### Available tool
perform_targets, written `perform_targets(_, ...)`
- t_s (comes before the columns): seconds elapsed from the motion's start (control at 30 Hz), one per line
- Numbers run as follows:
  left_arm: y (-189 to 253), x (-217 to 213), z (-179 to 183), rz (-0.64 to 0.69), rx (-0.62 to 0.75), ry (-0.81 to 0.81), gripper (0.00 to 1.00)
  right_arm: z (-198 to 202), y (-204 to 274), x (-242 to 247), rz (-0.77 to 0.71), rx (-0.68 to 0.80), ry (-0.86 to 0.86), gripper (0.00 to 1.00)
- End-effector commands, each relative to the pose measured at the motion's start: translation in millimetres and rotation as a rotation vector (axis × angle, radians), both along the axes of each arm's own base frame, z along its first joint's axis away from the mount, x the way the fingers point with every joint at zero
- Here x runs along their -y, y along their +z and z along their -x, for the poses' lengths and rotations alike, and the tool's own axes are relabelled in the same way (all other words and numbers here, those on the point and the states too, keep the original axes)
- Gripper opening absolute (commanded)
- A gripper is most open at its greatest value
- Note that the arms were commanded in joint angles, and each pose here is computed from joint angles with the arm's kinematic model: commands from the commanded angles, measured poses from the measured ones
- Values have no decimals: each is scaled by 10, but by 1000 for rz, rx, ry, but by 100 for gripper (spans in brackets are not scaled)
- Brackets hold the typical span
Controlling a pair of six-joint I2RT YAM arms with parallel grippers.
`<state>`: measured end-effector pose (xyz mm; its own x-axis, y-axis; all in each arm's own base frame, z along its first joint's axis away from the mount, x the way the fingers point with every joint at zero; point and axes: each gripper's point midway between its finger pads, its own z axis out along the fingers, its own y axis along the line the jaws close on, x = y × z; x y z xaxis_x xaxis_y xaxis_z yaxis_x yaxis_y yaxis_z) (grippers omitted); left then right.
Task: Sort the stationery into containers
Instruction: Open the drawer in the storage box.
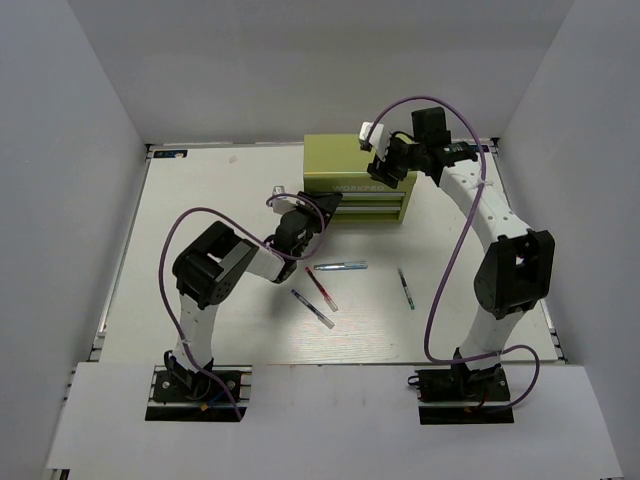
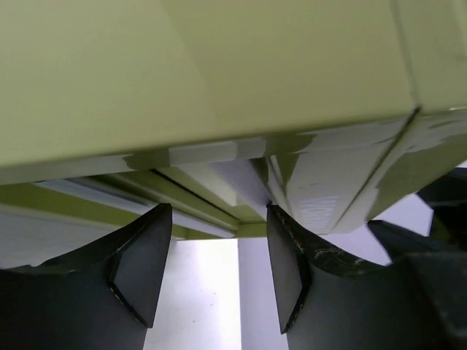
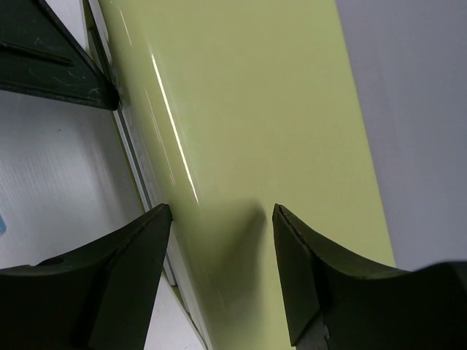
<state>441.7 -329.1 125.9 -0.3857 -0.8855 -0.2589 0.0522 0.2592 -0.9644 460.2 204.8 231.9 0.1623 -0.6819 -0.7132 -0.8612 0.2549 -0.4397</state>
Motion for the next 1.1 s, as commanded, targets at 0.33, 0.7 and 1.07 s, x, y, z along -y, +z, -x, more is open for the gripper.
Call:
perform_targets(0.33, 433, 118, -144, 128, 122, 20, 63, -121, -128, 103, 66, -4, -33, 64)
perform_targets(0.7, 525, 313, -254, 223, 178, 62, 55, -71, -202, 154, 105, -39, -26, 55)
perform_targets(1.07, 531, 166, -178, 335, 185, 239, 49, -4, -280, 200, 128, -81, -24, 51)
